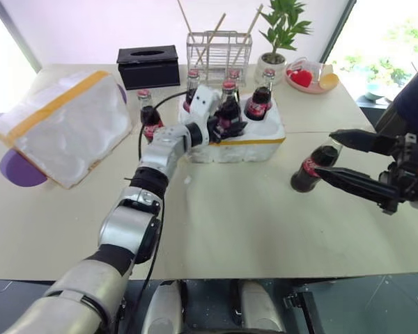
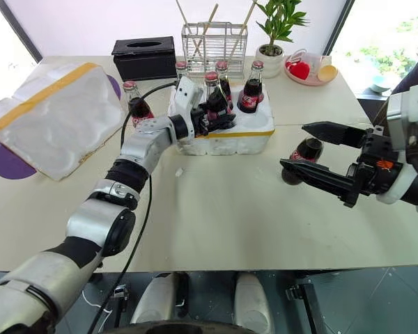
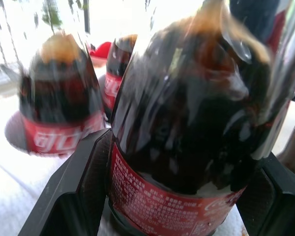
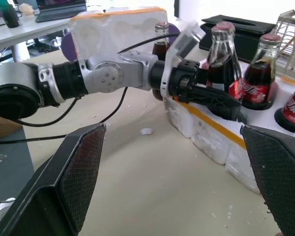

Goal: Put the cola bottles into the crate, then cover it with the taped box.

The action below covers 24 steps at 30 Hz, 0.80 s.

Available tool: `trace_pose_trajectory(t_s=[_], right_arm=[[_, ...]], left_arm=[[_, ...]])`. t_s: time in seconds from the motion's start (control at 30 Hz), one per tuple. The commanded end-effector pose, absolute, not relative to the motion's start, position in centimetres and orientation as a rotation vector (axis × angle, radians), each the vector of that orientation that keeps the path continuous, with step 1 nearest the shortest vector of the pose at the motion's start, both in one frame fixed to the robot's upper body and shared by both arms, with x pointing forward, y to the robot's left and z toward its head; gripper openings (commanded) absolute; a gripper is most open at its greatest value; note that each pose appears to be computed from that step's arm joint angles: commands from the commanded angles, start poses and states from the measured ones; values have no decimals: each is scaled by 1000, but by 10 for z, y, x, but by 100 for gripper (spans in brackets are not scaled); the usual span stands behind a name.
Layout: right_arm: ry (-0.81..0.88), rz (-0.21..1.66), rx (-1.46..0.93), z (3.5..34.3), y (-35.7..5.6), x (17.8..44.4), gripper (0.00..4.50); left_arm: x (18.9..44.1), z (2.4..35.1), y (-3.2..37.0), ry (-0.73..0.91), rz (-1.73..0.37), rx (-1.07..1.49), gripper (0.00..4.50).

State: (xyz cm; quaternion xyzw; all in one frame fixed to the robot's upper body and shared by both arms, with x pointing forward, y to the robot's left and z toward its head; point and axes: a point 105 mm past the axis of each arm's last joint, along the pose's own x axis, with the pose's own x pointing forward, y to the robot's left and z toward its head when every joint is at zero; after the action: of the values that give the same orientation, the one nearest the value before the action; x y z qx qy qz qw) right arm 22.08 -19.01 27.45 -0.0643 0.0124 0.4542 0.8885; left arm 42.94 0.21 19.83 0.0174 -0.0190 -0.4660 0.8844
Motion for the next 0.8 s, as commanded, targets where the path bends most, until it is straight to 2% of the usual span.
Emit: trace_pose_trajectory(t_s=[0.03, 0.07, 0.13, 0.23, 0.37, 0.5, 0.6, 0.7, 0.8], right_arm=[[-23, 936, -143, 283, -190, 224, 450], [-24, 934, -142, 283, -190, 226, 450], [-26, 935, -138, 282, -190, 227, 450], [-27, 941, -131, 281, -188, 227, 450], [-20, 941, -127, 278, -188, 227, 450], [-7, 941, -131, 274, -188, 225, 450], [-3, 944, -135, 273, -189, 225, 450], [-3, 947, -132, 273, -188, 228, 450], [-5, 953, -127, 274, -187, 232, 450]], left_arm=[[430, 207, -6, -72, -976, 59, 333], [429, 209, -5, -78, -982, 63, 385], [427, 216, 0, -99, -992, 70, 446], [414, 231, 17, -154, -1026, 59, 446], [374, 250, 59, -236, -1057, 7, 446], [343, 247, 119, -237, -912, -17, 446], [340, 231, 163, -173, -678, 52, 446], [349, 218, 200, -126, -461, 89, 446], [363, 210, 211, -105, -390, 92, 446]])
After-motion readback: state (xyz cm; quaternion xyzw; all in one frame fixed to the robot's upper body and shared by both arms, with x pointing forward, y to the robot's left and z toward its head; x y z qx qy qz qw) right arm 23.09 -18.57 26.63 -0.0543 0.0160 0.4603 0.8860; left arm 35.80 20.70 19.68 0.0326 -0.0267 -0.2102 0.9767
